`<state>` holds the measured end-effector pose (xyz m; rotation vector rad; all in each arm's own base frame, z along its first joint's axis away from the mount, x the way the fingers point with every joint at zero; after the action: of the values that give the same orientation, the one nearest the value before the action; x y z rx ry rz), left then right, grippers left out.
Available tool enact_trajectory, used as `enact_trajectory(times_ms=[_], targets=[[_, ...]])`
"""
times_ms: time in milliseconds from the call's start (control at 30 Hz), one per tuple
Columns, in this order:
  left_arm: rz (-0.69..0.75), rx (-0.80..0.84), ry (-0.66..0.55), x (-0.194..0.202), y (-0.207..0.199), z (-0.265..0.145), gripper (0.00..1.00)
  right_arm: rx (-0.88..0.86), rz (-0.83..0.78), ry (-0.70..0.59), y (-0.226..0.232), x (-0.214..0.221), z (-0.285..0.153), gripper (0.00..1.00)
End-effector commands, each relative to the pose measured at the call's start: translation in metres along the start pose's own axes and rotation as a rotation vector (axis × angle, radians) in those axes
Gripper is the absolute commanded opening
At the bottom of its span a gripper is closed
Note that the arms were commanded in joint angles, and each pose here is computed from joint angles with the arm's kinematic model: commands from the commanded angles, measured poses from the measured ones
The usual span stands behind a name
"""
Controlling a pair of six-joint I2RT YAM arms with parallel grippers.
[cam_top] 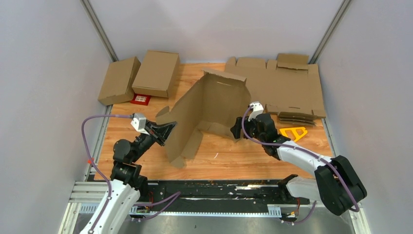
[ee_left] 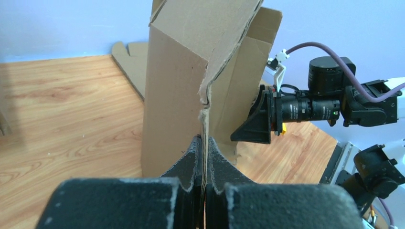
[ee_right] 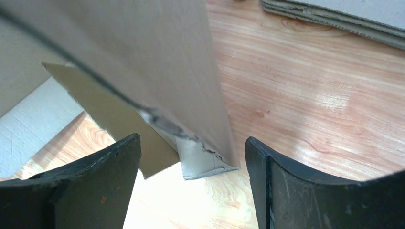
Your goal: Fold the paper box
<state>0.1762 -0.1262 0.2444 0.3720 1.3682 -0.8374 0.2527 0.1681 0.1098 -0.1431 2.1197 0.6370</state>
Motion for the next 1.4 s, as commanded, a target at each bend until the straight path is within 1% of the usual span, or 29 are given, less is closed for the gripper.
enact_trajectory(times_ms=[0, 167, 367, 500, 700, 800, 833, 1000, 1100, 1200, 1367], targets=[[-0.018, 0.061, -0.045, 0.001, -0.007, 0.003, 0.0, -0.012, -0.036, 0.083, -0.001, 0.016, 0.003, 0.81], [-0.045, 0.083, -0.029, 0.006, -0.006, 0.009, 0.0, 0.008, -0.075, 0.126, 0.005, 0.019, 0.013, 0.85], [-0.045, 0.075, -0.028, 0.001, -0.004, 0.014, 0.0, 0.008, -0.119, 0.107, 0.009, 0.02, 0.012, 0.89], [-0.057, 0.071, -0.041, -0.002, -0.002, 0.019, 0.0, 0.019, -0.134, 0.114, 0.009, 0.016, 0.017, 0.9], [-0.086, 0.015, -0.043, -0.003, 0.013, 0.037, 0.0, 0.026, -0.124, 0.087, 0.016, -0.008, 0.04, 0.89], [-0.116, -0.031, -0.044, 0.001, 0.025, 0.049, 0.0, 0.003, -0.077, 0.083, 0.014, -0.016, 0.058, 0.82], [-0.121, -0.044, -0.043, 0.002, 0.029, 0.053, 0.0, -0.005, -0.068, 0.083, 0.015, -0.018, 0.064, 0.81], [-0.166, -0.107, -0.068, 0.003, 0.044, 0.067, 0.0, -0.005, -0.084, 0.037, 0.018, -0.036, 0.087, 0.82], [-0.187, -0.134, -0.058, 0.003, 0.047, 0.075, 0.0, -0.016, -0.094, 0.024, 0.02, -0.041, 0.094, 0.82], [-0.145, -0.111, -0.045, 0.003, 0.042, 0.084, 0.0, -0.018, -0.095, 0.022, 0.018, -0.038, 0.1, 0.82], [-0.086, -0.107, 0.041, 0.007, 0.041, 0.082, 0.0, -0.003, -0.102, 0.04, 0.012, -0.027, 0.104, 0.82]])
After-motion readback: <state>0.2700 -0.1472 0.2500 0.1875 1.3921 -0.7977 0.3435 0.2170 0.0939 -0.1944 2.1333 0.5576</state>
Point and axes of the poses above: each gripper's point midway between its finger pads, its own z axis out along the fingers, its own y axis along the line the jaws close on, x = y × z, the point moved 5 cm from there along -z, back along the fingers, and after that the axes turned 6 degrees about z, right-handed, at the moved point
